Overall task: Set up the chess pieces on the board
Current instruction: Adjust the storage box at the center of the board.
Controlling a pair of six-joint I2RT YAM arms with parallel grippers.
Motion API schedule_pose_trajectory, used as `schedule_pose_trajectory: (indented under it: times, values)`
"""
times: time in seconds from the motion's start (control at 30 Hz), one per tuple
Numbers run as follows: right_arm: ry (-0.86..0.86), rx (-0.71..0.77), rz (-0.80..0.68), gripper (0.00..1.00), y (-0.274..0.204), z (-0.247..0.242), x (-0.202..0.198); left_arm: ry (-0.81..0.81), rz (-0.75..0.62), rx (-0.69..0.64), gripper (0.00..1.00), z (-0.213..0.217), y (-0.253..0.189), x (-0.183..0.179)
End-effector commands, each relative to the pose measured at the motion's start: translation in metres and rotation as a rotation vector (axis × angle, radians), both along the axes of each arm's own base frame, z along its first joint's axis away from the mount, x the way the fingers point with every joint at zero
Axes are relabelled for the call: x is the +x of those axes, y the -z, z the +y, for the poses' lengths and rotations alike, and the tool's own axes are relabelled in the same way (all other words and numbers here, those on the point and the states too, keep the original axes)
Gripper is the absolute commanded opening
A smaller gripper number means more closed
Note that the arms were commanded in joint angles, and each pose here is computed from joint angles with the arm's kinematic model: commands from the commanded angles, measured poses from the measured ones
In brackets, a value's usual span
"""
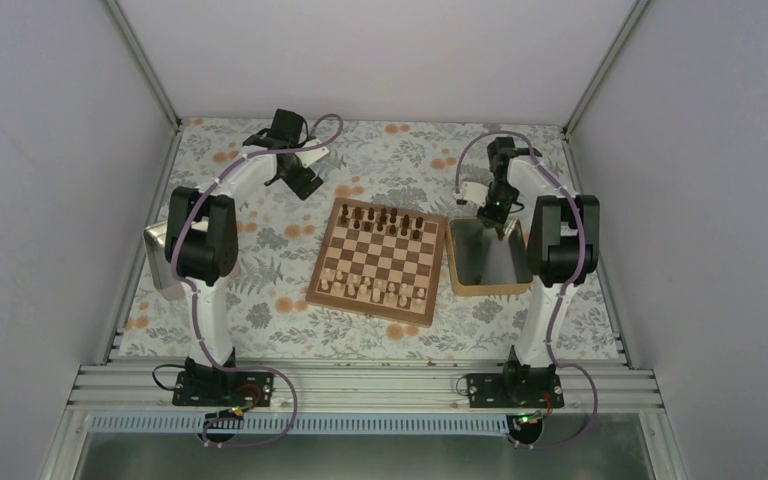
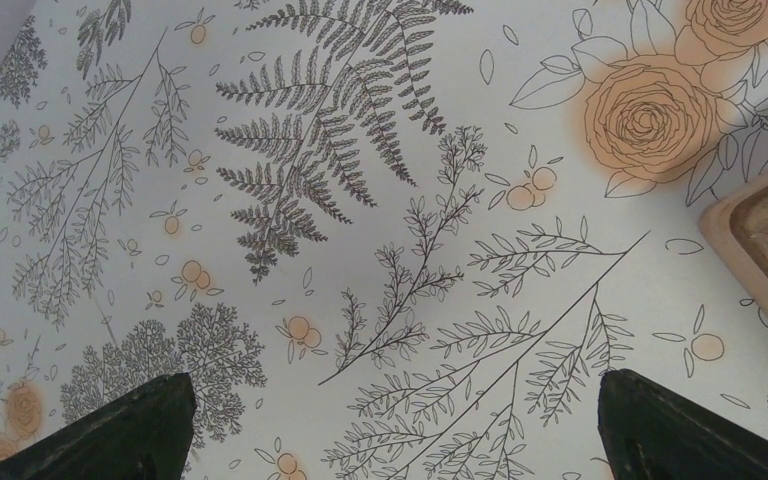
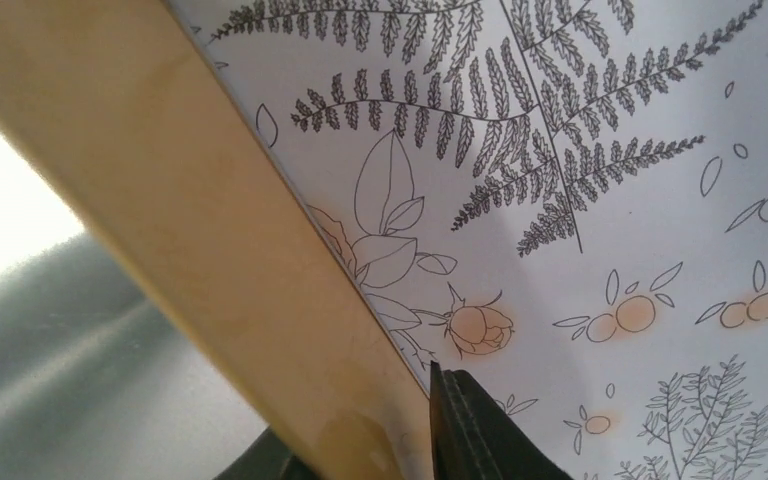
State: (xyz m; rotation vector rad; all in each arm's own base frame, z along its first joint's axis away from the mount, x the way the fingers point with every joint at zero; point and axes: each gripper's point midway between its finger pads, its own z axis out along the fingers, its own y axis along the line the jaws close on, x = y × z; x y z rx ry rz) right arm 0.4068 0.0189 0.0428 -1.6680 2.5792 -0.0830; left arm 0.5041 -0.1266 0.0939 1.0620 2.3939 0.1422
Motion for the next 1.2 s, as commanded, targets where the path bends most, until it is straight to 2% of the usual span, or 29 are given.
schedule_pose_trajectory:
  times: [0.0,0.17,0.57,0.87,1.17]
  values:
    - [0.006,0.013,-0.038,0.22,-0.009,0.002,0.012,0.005,0.005,0.012,1.00,0.000,0.002,-0.002]
    - [0.048,-0.025,-0.051,0.17,-0.012,-0.016,0.008,0.010,0.012,0.008,1.00,-0.002,0.005,-0.002]
    - [0.196,-0.092,-0.078,0.13,-0.021,-0.080,-0.004,0.023,0.018,0.003,1.00,-0.009,0.008,-0.002]
    - [0.382,-0.075,-0.025,0.05,-0.010,-0.114,-0.022,0.029,0.024,0.006,1.00,-0.012,0.011,-0.002]
    - [0.562,-0.037,0.079,0.04,0.000,-0.133,-0.062,0.040,0.036,0.010,1.00,-0.019,0.016,-0.004]
